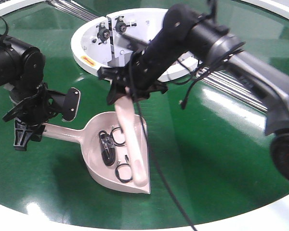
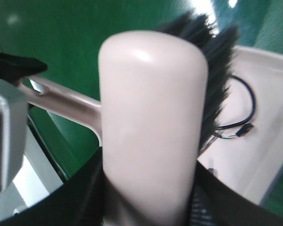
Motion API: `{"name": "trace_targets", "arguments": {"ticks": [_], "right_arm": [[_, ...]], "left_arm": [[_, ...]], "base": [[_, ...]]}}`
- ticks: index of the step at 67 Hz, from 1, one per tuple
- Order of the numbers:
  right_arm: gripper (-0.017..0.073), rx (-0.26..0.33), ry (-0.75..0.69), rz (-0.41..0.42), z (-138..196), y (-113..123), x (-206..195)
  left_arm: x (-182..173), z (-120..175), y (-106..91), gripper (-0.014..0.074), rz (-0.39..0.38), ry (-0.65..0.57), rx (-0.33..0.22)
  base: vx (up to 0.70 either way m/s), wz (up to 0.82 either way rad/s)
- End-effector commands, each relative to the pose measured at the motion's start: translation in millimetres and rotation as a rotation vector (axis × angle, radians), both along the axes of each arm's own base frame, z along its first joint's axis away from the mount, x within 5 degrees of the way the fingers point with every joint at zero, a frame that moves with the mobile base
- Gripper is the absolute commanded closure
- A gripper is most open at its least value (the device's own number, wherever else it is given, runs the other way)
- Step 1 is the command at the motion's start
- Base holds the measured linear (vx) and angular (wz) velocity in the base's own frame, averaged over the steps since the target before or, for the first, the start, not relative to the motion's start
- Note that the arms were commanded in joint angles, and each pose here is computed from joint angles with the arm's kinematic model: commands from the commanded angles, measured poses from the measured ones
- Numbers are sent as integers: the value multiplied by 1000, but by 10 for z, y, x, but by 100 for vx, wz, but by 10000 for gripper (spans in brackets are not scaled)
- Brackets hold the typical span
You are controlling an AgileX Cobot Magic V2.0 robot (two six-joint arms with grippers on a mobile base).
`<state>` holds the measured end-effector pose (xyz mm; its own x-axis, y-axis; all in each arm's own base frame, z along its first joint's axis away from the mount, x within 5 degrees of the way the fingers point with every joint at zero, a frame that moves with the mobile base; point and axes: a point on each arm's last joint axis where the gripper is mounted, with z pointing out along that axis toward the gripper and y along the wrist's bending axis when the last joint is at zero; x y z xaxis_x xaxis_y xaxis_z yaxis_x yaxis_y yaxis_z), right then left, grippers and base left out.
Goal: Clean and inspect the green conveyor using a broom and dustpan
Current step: 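Lift the brush with the right gripper and sweep cables into the dustpan, then carry the brush back with the right gripper and lower it onto the belt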
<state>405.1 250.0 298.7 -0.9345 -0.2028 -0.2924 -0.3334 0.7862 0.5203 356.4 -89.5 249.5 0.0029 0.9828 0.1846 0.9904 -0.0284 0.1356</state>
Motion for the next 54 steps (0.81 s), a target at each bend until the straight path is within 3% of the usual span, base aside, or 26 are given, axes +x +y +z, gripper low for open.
{"name": "trace_targets", "arguments": {"ticks": [1,16,28,34,54], "right_arm": [[560,62,-48,12,467,-276,-149],[560,-6,23,-15,236,-814,-240],[560,-156,83,-68,-51,-1296,-311],[560,-199,109,-72,-182,-1437,-308],[560,-214,197,-65,-600,-1630,-148]], "left_arm": [[-76,209,-35,600,-8,-23,-24],[-76,209,-35,600,-8,-23,-24],[-76,209,-35,600,-8,-23,-24],[-76,209,-35,600,-8,-23,-24],[-76,209,-35,600,-8,-23,-24]], "base": [[0,0],[0,0],[0,0],[0,0],[0,0]]}}
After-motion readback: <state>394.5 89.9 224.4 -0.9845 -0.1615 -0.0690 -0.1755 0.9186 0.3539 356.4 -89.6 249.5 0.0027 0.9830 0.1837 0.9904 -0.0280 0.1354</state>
